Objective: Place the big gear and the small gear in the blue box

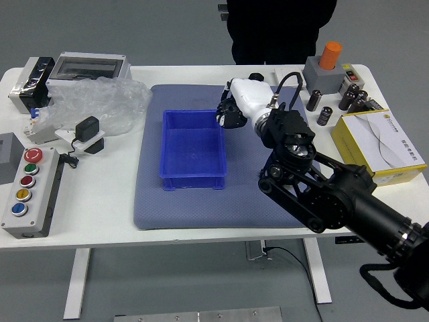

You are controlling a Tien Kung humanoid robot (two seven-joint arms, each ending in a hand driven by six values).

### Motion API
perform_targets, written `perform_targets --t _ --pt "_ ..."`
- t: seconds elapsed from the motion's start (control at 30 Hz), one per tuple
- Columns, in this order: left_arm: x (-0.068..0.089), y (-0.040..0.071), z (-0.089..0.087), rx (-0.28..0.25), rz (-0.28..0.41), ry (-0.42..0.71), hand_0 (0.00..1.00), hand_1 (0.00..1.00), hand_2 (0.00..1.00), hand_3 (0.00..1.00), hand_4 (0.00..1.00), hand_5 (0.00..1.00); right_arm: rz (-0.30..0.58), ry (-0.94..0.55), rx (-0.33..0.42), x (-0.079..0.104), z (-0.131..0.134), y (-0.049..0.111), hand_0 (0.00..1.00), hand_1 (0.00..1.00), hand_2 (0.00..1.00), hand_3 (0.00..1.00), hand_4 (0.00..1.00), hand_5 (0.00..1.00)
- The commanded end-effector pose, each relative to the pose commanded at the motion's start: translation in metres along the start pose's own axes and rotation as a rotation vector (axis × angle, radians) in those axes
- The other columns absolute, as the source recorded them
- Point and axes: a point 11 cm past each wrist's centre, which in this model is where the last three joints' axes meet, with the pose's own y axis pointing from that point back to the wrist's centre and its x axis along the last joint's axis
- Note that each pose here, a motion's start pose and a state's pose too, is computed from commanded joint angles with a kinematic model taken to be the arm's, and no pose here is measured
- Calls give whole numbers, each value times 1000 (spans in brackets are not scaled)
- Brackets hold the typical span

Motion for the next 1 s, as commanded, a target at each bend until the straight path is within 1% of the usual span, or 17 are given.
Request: perform_targets --t 0.13,0.43,0.73,1.0 --pt "0 0 0 2 0 -5 814 796 806 836 626 274 -7 -15 21 -6 -12 1 535 409 418 416 573 35" --pt "-3 0 3 4 -5 -20 814 796 806 833 626 272 -11 -16 10 -13 -7 1 535 410 417 416 570 33" --pt "-9 -1 9 5 -16 -40 814 796 806 834 626 271 -17 -20 -14 -21 3 0 536 412 418 416 571 32" --pt "-9 -1 9 13 -16 -45 814 796 805 834 626 270 -33 -11 -22 -27 5 -1 538 412 419 418 572 31"
